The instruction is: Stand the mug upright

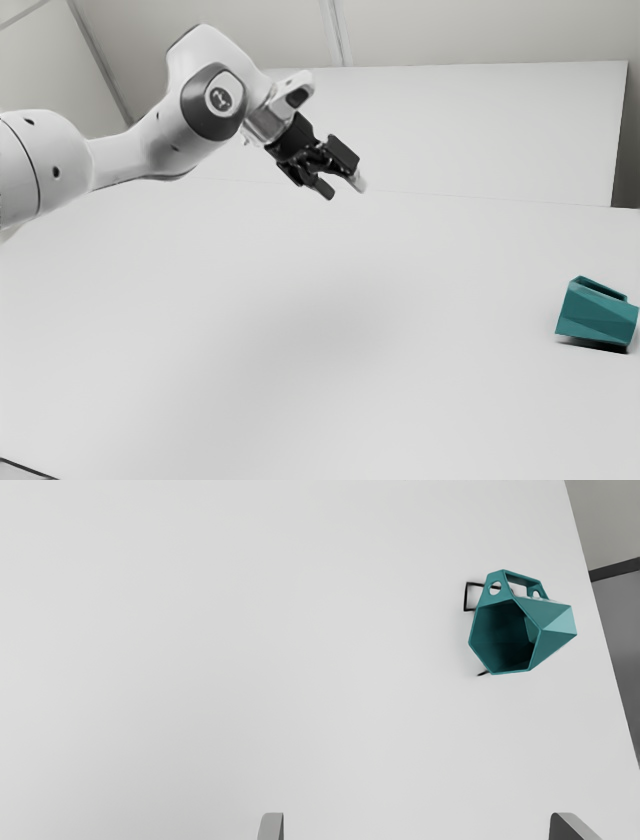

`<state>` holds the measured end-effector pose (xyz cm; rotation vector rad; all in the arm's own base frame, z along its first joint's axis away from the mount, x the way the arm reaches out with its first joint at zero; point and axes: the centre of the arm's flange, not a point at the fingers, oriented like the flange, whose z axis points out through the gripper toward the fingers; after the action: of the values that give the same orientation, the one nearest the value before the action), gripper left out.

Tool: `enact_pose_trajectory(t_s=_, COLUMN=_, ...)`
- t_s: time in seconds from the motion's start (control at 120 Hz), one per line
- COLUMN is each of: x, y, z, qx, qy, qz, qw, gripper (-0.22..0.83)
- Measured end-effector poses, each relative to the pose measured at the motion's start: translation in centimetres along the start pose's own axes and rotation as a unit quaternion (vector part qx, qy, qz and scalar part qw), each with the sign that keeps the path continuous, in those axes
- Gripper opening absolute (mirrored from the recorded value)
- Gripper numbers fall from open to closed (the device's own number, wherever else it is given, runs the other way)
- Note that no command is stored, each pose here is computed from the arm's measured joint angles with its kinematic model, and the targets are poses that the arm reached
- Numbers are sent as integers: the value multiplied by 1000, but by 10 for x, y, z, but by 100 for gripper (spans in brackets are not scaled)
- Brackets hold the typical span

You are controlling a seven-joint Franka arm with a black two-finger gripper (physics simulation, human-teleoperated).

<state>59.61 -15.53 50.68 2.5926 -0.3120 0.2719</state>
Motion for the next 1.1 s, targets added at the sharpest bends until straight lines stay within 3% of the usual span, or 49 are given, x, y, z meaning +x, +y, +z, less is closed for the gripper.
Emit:
enact_pose_trajectory(t_s=0.475, x=-9, y=0, z=90, qx=-140, qy=42, qz=-40, qw=988, gripper=59)
enact_pose_trajectory(t_s=1.1, x=-22, y=38, z=197, qx=-218, qy=37, qz=26, qw=975, gripper=58)
